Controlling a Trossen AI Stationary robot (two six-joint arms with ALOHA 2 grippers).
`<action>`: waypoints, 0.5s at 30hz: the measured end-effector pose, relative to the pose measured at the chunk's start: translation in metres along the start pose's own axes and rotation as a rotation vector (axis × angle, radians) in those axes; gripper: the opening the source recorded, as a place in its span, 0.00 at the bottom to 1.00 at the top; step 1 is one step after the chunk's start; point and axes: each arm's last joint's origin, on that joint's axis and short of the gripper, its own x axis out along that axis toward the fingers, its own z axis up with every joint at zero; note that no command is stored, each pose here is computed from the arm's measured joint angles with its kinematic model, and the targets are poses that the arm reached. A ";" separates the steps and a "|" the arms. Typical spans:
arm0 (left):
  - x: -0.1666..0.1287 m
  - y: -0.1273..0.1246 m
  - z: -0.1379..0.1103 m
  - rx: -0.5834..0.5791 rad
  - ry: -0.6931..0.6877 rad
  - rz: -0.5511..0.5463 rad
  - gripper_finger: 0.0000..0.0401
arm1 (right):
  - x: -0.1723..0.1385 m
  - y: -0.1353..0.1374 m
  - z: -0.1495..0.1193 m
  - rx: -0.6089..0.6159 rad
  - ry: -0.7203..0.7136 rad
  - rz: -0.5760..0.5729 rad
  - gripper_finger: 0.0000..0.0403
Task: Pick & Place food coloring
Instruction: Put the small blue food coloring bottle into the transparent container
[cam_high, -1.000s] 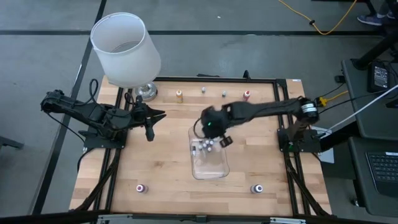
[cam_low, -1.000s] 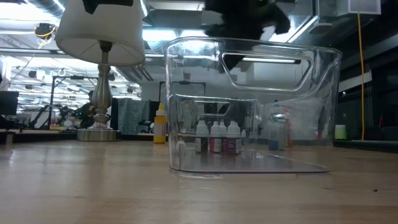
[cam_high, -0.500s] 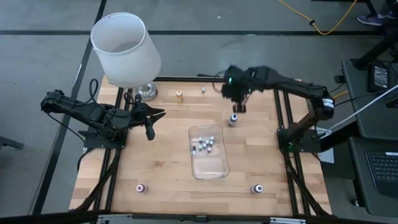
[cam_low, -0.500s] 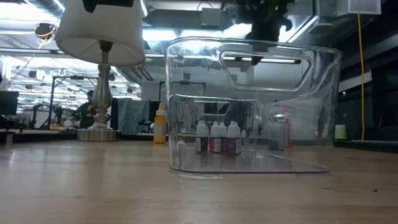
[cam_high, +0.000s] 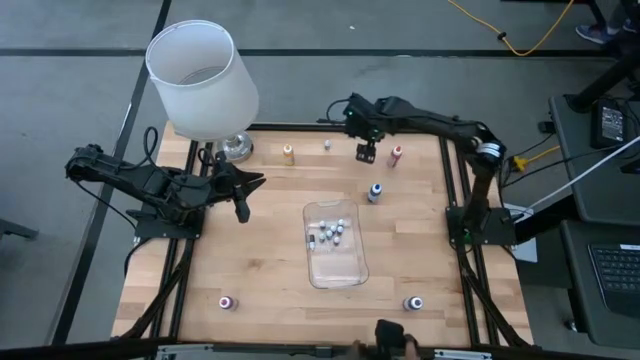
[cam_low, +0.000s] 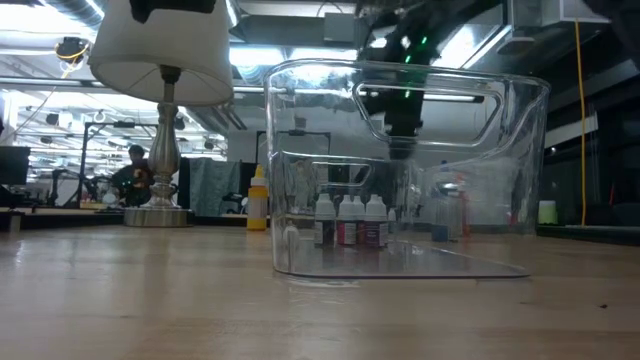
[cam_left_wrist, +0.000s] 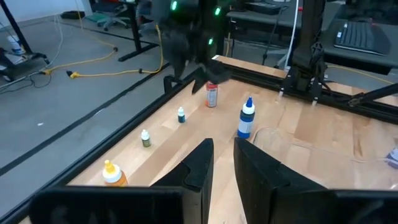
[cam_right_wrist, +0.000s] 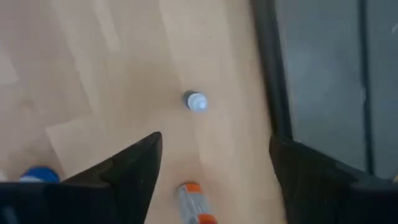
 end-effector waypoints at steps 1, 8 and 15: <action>0.000 0.000 0.000 -0.003 0.000 0.000 0.15 | 0.009 0.000 0.001 0.005 0.024 0.006 0.74; 0.000 0.001 0.000 -0.005 -0.008 0.021 0.15 | 0.048 0.004 0.007 -0.005 0.090 0.026 0.70; 0.000 0.002 0.001 -0.012 -0.021 0.058 0.15 | 0.053 -0.006 0.014 0.023 0.006 -0.008 0.69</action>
